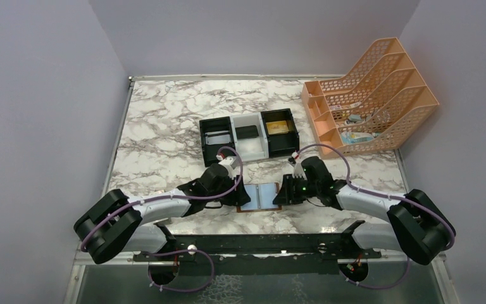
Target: Take the credit cards out of the card holder
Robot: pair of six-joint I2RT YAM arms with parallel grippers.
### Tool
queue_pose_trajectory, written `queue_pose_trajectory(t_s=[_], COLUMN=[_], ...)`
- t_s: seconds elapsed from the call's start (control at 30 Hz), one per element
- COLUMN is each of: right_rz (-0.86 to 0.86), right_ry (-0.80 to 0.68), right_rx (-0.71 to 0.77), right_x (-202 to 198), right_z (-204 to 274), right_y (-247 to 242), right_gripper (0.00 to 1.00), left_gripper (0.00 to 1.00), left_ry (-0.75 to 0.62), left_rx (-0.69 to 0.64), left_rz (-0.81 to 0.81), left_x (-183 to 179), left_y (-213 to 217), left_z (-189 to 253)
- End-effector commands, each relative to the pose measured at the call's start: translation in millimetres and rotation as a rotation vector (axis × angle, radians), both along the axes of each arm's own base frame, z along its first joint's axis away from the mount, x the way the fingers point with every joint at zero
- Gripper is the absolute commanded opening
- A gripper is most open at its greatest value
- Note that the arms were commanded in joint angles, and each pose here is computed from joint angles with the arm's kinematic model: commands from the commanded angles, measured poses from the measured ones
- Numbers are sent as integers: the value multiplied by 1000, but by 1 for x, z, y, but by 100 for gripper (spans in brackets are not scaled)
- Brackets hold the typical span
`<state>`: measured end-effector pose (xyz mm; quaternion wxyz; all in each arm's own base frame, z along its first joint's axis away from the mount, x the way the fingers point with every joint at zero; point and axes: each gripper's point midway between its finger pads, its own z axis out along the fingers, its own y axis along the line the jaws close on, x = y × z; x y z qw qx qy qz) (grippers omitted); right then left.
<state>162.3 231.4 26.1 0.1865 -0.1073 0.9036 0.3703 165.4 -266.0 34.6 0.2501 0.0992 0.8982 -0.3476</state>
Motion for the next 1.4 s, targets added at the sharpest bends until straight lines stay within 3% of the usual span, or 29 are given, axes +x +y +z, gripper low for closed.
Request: queue_pose_trajectory(t_s=[0.0, 0.3, 0.43, 0.6, 0.73, 0.8, 0.93, 1.37], right_rz=[-48, -47, -45, -39, -37, -28, -22, -9], right_ry=[-22, -14, -6, 7, -9, -22, -48, -85], right_rx=[-29, 67, 52, 33, 24, 15, -42, -172], right_x=[8, 9, 9, 7, 10, 12, 15, 22], right_z=[-7, -3, -8, -15, -12, -8, -5, -11], right_y=[-2, 12, 12, 10, 13, 15, 16, 27], right_gripper=[33, 27, 20, 18, 17, 18, 30, 28], left_gripper=[50, 33, 20, 13, 0, 0, 0, 0], left_ry=[-3, -21, -24, -44, -44, -40, -31, -56], left_rx=[26, -28, -40, -71, -15, 37, 104, 218], left_rz=[14, -9, -2, -7, 19, 25, 2, -19], left_x=[3, 4, 5, 7, 12, 12, 9, 4], left_y=[0, -15, -19, -26, -22, -19, -18, -16], left_z=[-4, 8, 11, 20, 12, 4, -7, -14])
